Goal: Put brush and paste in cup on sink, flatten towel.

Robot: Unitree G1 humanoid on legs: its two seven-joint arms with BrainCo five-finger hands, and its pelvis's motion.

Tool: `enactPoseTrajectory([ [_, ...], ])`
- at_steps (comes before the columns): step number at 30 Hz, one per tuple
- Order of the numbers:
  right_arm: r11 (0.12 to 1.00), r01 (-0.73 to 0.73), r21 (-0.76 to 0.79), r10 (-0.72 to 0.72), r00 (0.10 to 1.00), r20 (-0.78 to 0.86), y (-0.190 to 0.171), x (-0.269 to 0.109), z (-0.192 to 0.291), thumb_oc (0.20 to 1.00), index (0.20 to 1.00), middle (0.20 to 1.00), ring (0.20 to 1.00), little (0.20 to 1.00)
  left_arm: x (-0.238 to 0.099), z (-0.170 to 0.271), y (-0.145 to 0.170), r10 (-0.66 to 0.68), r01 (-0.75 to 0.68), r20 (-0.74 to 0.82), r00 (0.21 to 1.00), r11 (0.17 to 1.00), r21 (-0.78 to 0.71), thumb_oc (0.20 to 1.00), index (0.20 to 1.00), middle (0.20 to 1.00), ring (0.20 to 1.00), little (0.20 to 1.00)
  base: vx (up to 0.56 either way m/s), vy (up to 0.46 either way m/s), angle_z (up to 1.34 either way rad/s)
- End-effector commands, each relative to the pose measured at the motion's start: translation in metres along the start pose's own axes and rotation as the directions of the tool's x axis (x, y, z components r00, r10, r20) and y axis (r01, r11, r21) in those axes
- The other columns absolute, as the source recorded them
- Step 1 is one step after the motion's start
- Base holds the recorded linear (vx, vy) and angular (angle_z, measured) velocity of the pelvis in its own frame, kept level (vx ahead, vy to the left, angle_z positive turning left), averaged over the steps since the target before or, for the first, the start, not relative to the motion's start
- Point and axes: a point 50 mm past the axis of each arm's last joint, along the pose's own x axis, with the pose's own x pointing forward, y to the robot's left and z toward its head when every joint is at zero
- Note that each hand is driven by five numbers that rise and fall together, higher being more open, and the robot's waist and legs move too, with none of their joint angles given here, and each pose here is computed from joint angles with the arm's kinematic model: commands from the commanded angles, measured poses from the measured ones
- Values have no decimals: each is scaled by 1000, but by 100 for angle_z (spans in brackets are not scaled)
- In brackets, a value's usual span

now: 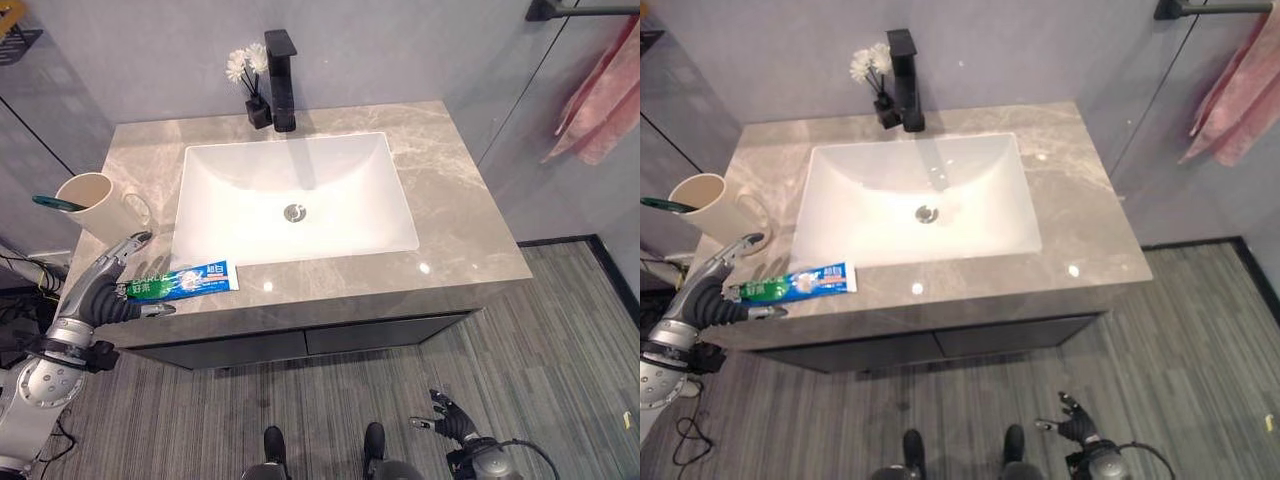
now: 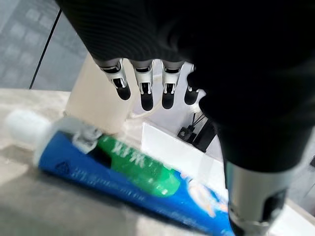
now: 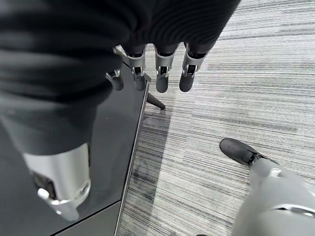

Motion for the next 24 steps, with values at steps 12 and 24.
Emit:
enactPoseTrajectory([
  [12,999,-1,-35,5,995,99,-3,6,23,1000,1000,1000,1000,1000,11,2,33,107,-110,34,994,987,117,1000,1000,1000,1000,1000,0,0,0],
  [24,999,10,-37,-6,993,118,-6,7,29,1000,1000,1000,1000,1000,12,-7,13,57,-56,-8,998,990,126,200,200,200,200,200,0,0,0],
])
